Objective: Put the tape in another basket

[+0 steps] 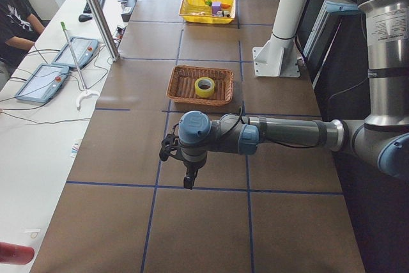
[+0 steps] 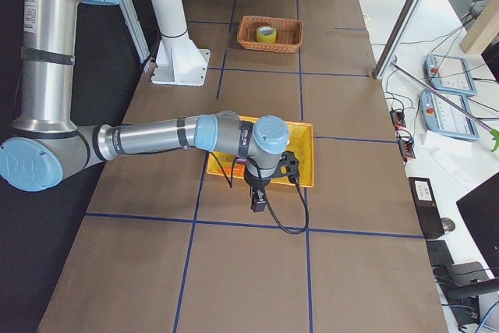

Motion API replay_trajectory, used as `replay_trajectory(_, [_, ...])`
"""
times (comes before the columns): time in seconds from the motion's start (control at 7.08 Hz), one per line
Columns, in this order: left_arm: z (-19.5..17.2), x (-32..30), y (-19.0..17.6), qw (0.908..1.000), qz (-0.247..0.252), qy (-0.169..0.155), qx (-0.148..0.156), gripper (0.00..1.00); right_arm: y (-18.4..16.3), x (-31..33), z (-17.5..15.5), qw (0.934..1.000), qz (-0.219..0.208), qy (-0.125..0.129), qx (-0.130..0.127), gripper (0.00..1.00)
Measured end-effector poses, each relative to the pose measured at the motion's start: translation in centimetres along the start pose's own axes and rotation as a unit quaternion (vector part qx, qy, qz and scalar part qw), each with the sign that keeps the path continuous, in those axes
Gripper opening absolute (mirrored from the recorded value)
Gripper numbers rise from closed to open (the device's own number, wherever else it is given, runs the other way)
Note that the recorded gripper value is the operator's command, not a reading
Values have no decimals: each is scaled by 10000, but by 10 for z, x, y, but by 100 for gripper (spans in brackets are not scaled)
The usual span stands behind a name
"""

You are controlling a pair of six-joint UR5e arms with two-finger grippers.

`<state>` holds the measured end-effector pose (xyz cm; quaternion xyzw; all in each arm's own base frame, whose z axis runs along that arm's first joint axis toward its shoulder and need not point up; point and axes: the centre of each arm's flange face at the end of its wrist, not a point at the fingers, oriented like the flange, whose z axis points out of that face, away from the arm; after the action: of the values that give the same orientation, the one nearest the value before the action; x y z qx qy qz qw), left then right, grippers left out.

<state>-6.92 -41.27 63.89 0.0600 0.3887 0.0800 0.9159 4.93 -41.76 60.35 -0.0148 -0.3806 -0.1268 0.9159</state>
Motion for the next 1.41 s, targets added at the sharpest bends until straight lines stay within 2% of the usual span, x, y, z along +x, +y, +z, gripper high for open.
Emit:
replay_trajectory(0.14, [6, -11, 13, 9996, -158, -150, -153, 100, 1, 2, 2, 10000, 24, -8, -14, 100])
replay_trajectory(0.42, [10, -17, 21, 9989, -294, -215, -298, 100, 2, 3, 3, 10000, 43, -19, -21, 100])
replay_trajectory(0.85, [9, -14, 28, 9989, -306, -176, -293, 100, 3, 5, 6, 10000, 53, -20, -29, 100])
replay_trajectory(1.41, [11, -13, 38, 9989, -315, -166, -316, 100, 6, 9, 10, 9999, -4, 53, 157, 100])
